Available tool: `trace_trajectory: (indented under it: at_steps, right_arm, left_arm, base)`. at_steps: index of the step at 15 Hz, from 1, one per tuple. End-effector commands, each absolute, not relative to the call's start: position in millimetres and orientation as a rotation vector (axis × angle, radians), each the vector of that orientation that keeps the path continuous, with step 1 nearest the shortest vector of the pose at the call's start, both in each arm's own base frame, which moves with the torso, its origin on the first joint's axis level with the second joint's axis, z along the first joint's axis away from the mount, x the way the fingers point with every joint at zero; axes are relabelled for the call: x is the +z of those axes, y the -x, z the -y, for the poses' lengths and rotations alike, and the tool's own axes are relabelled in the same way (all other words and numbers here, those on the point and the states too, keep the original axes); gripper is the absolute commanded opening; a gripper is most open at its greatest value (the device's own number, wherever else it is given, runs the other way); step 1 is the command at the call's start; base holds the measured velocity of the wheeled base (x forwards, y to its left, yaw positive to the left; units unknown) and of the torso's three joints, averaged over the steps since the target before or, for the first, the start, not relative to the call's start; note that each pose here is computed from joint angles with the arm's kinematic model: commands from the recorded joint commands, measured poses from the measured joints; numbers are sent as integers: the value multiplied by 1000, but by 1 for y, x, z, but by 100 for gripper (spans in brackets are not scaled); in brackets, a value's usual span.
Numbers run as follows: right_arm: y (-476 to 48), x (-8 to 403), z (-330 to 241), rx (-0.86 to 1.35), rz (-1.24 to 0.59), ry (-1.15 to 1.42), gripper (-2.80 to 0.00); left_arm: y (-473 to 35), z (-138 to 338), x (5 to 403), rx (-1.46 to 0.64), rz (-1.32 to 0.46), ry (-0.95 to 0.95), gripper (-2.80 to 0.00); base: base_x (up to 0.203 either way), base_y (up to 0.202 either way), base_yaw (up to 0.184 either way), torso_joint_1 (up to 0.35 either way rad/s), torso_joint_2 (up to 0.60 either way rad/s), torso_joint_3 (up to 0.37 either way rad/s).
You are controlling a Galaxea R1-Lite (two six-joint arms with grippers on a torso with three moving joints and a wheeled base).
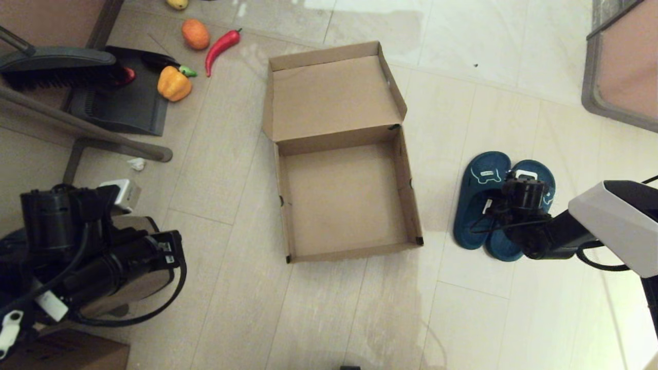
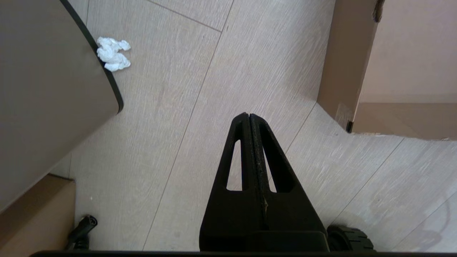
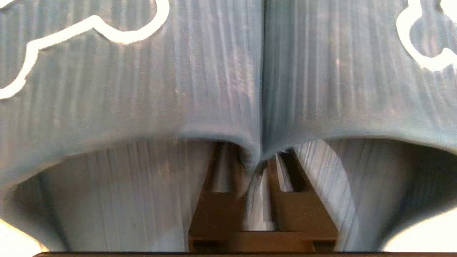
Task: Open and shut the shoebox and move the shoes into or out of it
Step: Put the shoes out of the shoe box
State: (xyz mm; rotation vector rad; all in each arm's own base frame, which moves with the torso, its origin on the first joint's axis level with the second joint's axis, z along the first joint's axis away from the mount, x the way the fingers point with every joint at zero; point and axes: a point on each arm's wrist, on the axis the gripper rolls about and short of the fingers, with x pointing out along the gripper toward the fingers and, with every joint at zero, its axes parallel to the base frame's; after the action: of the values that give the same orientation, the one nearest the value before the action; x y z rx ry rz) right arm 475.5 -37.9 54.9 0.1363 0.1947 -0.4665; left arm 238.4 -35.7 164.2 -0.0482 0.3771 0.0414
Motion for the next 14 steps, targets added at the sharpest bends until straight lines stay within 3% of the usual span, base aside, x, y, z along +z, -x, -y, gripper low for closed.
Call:
trace_trajectory:
  at_steps: [1,14]
  right_arm:
    - [-471,63,37,-465,-187,-141,0]
    - [-370,96,7,-445,-326,-253,0]
  left_arm:
    - [-236,35,163,44,-380,49,-280]
    - [-219,33,176,32,-271,67,-280]
  base:
    - [0,0,0,0,0,0]
    - [0,0,0,0,0,0]
